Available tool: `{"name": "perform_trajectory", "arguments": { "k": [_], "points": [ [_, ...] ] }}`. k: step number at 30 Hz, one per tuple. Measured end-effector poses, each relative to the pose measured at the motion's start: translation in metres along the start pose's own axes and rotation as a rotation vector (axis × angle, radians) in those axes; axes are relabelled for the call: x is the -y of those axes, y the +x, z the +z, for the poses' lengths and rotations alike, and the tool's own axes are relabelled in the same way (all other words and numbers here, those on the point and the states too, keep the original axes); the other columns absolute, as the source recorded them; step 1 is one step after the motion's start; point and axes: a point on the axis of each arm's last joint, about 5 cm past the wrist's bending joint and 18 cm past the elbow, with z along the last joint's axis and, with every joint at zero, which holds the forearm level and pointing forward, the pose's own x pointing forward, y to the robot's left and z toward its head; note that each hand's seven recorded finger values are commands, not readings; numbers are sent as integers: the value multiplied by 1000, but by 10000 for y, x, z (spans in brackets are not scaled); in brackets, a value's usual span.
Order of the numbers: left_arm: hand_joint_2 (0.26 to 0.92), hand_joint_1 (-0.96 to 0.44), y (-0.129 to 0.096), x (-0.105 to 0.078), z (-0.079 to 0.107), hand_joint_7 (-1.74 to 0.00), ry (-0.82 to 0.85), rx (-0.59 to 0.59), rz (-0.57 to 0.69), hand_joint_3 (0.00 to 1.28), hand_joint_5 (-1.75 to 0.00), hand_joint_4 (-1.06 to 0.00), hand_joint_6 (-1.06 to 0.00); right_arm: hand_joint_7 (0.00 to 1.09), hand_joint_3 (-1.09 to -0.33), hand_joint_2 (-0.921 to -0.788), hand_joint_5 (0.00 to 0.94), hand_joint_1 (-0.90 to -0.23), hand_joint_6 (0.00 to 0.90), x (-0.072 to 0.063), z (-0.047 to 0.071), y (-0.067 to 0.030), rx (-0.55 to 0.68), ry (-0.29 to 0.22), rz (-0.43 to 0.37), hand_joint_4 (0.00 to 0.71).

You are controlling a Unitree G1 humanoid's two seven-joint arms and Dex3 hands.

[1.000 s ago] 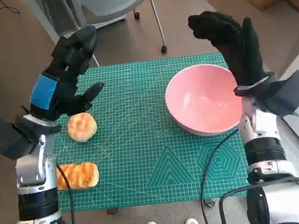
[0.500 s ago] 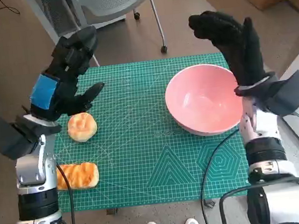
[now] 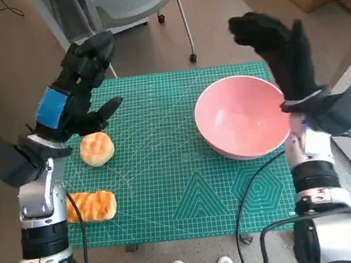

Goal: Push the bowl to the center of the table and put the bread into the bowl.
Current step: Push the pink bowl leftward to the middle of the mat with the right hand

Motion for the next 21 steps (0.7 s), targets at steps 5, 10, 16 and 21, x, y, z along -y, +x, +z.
{"name": "perform_trajectory", "arguments": {
  "k": [5, 10, 16, 21],
  "points": [
    [841, -358, -4, -5, 1, -592, 2, -1, 1, 493, -41, -139, 1, 0, -669, -921, 0, -668, 305, 134, 5, -73, -65, -48, -90, 169],
    [842, -367, -12, -5, -4, -594, 2, -3, 2, 491, -43, -140, 1, 0, -714, -921, 0, -639, 295, 173, -23, -120, -148, -103, -185, 154],
    [844, -373, -22, -2, -12, -602, 2, -6, 1, 483, -45, -143, 1, 0, -750, -921, 0, -600, 280, 181, -88, -178, -260, -142, -278, 134],
    [846, -368, -31, -1, -18, -603, 4, -7, 2, 480, -46, -144, 1, 0, -760, -921, 0, -610, 268, 178, -151, -240, -343, -141, -335, 126]
  ]
}}
